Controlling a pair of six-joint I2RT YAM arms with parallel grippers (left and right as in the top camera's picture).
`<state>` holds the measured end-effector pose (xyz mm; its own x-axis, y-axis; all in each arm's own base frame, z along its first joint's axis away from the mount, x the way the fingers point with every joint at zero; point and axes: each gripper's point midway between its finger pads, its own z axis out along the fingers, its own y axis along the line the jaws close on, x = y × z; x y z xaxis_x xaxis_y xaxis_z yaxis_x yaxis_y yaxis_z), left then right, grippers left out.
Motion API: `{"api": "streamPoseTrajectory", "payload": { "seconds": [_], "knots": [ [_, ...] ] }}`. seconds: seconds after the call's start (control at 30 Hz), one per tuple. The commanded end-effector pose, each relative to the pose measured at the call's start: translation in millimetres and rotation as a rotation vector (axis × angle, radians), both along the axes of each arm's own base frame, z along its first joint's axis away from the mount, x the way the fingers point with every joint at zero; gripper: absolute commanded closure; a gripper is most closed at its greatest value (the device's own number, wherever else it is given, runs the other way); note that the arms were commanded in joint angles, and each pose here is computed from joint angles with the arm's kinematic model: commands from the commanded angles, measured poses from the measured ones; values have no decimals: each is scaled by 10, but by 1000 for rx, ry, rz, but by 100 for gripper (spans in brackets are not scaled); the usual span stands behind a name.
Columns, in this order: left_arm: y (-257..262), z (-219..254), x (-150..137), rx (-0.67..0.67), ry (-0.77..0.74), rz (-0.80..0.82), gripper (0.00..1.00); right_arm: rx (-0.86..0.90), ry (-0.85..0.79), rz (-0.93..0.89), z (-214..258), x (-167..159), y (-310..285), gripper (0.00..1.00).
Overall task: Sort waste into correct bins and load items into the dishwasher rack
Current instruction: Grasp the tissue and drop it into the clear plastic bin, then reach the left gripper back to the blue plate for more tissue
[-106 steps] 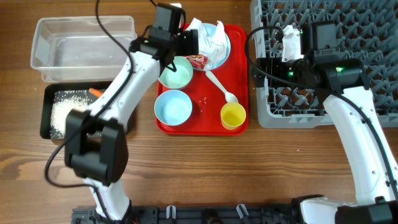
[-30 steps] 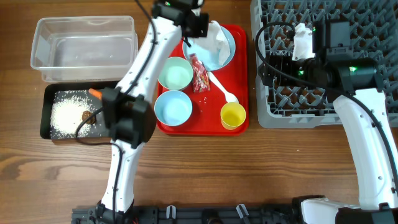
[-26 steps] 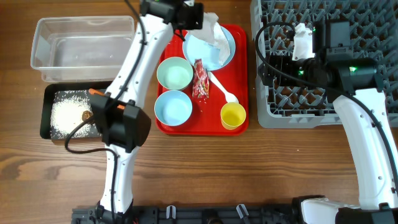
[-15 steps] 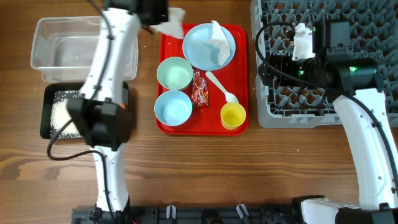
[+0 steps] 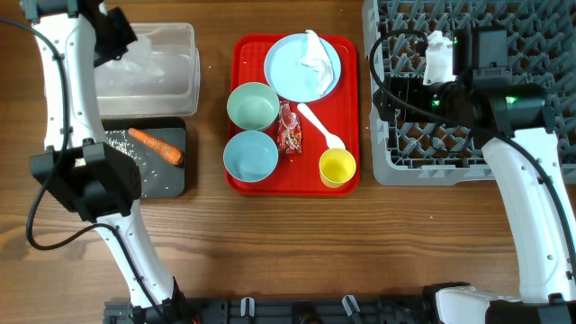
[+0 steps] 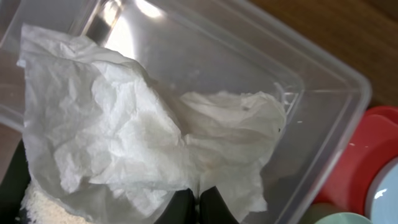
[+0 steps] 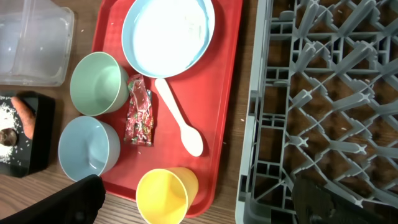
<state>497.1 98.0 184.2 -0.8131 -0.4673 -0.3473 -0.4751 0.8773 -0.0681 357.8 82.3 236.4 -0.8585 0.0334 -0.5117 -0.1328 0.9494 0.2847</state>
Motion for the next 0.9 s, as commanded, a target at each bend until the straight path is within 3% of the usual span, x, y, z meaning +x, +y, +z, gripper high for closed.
{"api": "streamPoseTrajectory", "payload": {
  "seconds": [0.0, 0.07, 0.17, 0.2, 0.37, 0.53, 0.87],
  "knots": [
    [66, -113, -166, -10, 53, 35, 96, 23, -31, 4, 114, 31, 31, 0],
    [69, -182, -193, -13, 72, 37, 71, 23, -31, 4, 115, 32, 29, 0],
    [65, -211, -199, -14, 78, 36, 5, 23, -35, 4, 120, 39, 30, 0],
    [67, -208, -189, -14, 74, 36, 1, 24, -37, 4, 124, 44, 32, 0],
    [-54, -50, -79, -39, 7, 4, 0, 30, -38, 4, 129, 46, 41, 1],
    [-471, 266, 113, -76, -115, -144, 0, 33, -34, 2, 126, 40, 42, 0],
    [-2048, 235, 193, -40, -153, -614, 0, 33, -35, 2, 128, 43, 43, 0]
  ]
}}
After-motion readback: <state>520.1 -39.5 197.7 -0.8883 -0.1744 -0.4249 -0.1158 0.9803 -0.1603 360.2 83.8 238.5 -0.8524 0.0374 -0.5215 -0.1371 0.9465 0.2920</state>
